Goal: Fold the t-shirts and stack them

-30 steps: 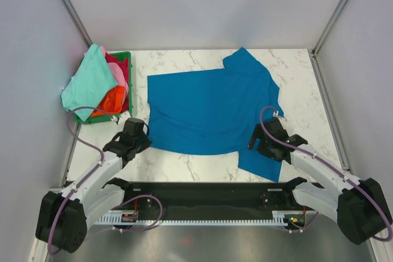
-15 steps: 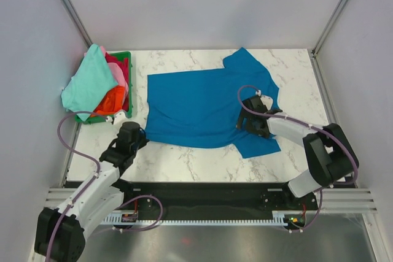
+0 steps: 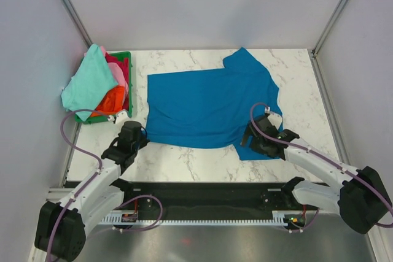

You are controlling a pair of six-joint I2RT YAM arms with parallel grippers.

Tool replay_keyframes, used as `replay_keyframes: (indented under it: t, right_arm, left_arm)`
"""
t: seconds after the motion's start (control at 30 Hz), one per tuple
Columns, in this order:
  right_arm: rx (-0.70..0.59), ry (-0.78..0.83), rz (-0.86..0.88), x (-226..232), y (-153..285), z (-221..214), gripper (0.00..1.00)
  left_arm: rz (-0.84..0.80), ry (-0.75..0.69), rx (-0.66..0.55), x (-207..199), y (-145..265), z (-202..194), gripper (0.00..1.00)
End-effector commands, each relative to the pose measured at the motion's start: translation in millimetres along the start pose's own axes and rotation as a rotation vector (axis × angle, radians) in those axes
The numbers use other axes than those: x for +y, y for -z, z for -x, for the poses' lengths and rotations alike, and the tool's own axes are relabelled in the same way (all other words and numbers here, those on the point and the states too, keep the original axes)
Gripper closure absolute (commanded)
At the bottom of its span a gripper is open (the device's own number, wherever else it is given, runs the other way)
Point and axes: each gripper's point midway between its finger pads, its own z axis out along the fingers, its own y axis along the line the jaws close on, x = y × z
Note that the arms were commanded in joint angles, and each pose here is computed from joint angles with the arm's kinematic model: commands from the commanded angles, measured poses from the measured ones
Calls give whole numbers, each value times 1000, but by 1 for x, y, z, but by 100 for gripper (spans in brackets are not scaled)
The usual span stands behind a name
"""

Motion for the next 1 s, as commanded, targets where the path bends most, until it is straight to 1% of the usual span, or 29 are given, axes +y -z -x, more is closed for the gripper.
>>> replay_keyframes:
  t: [0.0, 0.03, 0.1, 0.23, 0.37, 0.5, 0.53, 0.6, 0.7, 0.73, 0.8, 0.83, 0.87, 0.9, 0.93, 0.97]
  right_arm:
    - [23, -52, -87, -21, 4, -22, 4]
    - [33, -68, -106, -27, 3, -29, 4]
    - [43, -81, -80, -25, 1, -34, 5]
    - [80, -85, -111, -33, -6, -46, 9]
    - [82, -115, -136, -41, -16, -54, 12]
    - [47, -124, -155, -40, -17, -45, 15]
    - [38, -127, -157, -40, -18, -43, 18]
    - [27, -125, -171, -42, -19, -40, 20]
    - [5, -115, -173, -39, -22, -34, 31]
    - [1, -106, -172, -39, -23, -32, 43]
    - [-5, -103, -174, -38, -25, -29, 56]
    - [-6, -95, -177, -39, -26, -29, 69]
    - [-6, -95, -180, -40, -27, -29, 77]
    - [-7, -92, -176, -39, -27, -28, 92]
    - [-7, -86, -174, -39, -27, -29, 99]
    - [-10, -86, -170, -39, -26, -28, 100]
  left_arm:
    - [-19, -6, -60, -9, -1, 19, 98]
    - [-21, -6, -61, -9, 0, 19, 98]
    - [-21, -6, -61, -9, 0, 19, 98]
    - [-21, -6, -61, -9, 0, 19, 98]
    - [-22, -7, -62, -9, 0, 20, 98]
    - [-23, -8, -60, -10, 0, 20, 98]
    - [-21, -11, -58, -9, -1, 19, 98]
    - [-19, -10, -55, -9, -1, 18, 98]
    - [-20, -9, -56, -9, -1, 19, 98]
    - [-18, -9, -56, -9, -1, 19, 98]
    - [-22, -11, -57, -10, -1, 19, 98]
    - [-21, -11, -56, -10, -1, 19, 98]
    - [-20, -11, -57, -10, -1, 19, 98]
    - [-20, -10, -59, -10, -1, 20, 98]
    - [-18, -12, -56, -9, -1, 19, 98]
    - [-17, -12, -58, -9, -1, 20, 98]
